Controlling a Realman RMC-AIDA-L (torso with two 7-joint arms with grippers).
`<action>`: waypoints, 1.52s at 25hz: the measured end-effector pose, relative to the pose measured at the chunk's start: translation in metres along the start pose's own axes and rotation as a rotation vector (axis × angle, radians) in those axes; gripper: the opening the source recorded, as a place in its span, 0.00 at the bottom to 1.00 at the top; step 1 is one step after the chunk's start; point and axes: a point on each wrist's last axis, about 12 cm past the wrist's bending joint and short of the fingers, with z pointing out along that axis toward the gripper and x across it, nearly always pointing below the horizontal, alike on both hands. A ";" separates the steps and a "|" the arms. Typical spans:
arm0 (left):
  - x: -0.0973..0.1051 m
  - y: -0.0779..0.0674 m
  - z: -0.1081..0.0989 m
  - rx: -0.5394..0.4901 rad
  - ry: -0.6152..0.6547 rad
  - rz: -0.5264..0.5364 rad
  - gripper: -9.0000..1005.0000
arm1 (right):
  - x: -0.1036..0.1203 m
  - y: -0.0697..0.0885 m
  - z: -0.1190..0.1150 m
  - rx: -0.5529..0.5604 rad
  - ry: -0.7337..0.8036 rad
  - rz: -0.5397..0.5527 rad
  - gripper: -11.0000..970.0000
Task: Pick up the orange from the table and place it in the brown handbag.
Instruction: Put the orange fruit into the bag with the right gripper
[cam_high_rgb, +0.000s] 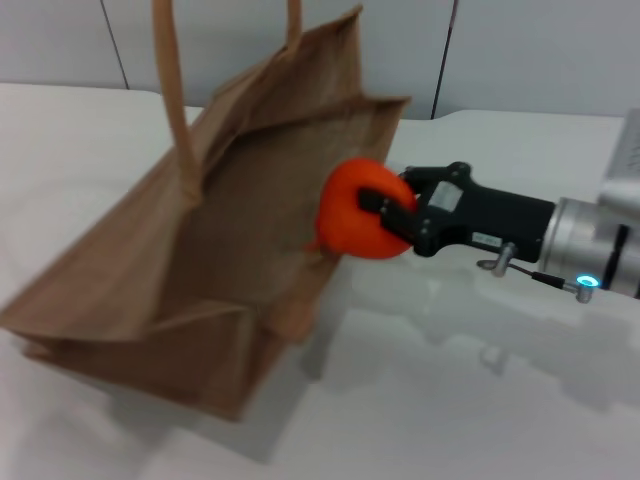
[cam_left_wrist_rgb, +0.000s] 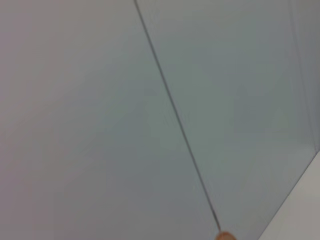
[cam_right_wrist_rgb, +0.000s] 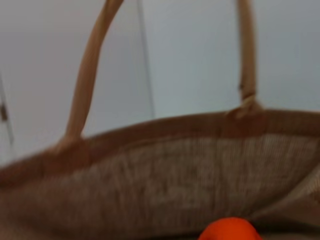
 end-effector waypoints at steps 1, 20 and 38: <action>0.000 0.000 0.000 0.002 -0.002 0.000 0.14 | 0.000 -0.001 0.002 -0.004 0.017 -0.014 0.28; 0.008 0.001 0.004 -0.018 0.024 -0.008 0.13 | -0.007 -0.013 -0.012 0.092 -0.035 -0.053 0.15; 0.001 -0.003 0.013 -0.016 0.014 0.012 0.13 | -0.023 -0.001 0.019 -0.022 0.023 -0.148 0.09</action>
